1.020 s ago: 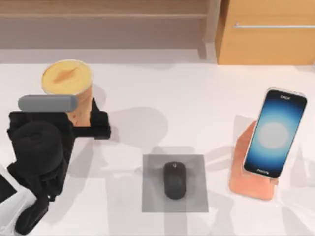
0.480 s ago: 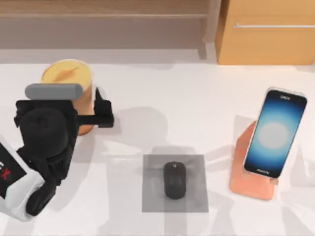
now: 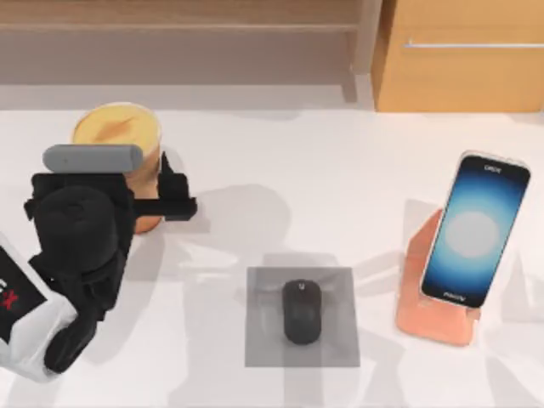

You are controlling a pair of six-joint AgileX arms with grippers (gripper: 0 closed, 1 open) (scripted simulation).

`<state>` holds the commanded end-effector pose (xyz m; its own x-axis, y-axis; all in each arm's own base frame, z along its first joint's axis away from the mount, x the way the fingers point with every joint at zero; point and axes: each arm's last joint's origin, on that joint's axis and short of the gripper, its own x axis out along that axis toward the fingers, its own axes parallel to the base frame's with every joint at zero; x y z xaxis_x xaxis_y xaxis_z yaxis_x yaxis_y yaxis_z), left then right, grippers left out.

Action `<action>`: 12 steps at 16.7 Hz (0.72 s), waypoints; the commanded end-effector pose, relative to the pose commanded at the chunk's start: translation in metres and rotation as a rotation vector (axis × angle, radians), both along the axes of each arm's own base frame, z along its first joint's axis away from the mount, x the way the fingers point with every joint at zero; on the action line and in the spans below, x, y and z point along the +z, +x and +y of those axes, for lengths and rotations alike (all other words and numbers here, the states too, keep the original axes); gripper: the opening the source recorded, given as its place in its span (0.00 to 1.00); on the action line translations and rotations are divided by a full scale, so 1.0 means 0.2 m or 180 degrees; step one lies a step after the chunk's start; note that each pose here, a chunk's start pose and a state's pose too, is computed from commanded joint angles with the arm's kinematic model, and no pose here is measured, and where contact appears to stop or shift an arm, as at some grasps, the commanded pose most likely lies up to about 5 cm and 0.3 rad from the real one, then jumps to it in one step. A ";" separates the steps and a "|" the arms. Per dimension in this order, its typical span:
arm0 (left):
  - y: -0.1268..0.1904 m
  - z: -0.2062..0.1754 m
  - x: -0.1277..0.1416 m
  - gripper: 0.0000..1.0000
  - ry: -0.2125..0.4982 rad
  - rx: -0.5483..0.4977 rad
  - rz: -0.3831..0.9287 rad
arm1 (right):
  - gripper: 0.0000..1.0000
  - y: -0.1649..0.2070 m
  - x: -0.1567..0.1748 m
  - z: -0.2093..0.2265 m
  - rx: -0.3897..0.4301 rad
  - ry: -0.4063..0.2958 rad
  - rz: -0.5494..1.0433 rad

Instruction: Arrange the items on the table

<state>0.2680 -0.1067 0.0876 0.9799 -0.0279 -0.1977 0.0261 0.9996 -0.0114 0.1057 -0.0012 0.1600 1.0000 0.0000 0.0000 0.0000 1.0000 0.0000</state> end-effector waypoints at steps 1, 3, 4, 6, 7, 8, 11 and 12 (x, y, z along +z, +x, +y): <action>0.00 0.00 0.00 0.55 0.0000 0.0000 0.0000 | 1.00 0.00 0.00 0.00 0.0000 0.0000 0.0000; 0.00 0.00 0.00 0.40 0.0000 0.0000 0.0000 | 1.00 0.00 0.00 0.00 0.0000 0.0000 0.0000; 0.00 0.00 0.00 0.32 0.0000 0.0000 0.0000 | 1.00 0.00 0.00 0.00 0.0000 0.0000 0.0000; 0.00 0.00 0.00 0.17 0.0000 0.0000 0.0000 | 1.00 0.00 0.00 0.00 0.0000 0.0000 0.0000; 0.00 0.00 0.00 0.10 0.0000 0.0000 0.0000 | 1.00 0.00 0.00 0.00 0.0000 0.0000 0.0000; 0.00 0.00 0.00 0.02 0.0000 0.0000 0.0000 | 1.00 0.00 0.00 0.00 0.0000 0.0000 0.0000; 0.00 0.00 0.00 0.00 0.0000 0.0000 0.0000 | 1.00 0.00 0.00 0.00 0.0000 0.0000 0.0000; 0.00 0.00 0.00 0.00 0.0000 0.0000 0.0000 | 1.00 0.00 0.00 0.00 0.0000 0.0000 0.0000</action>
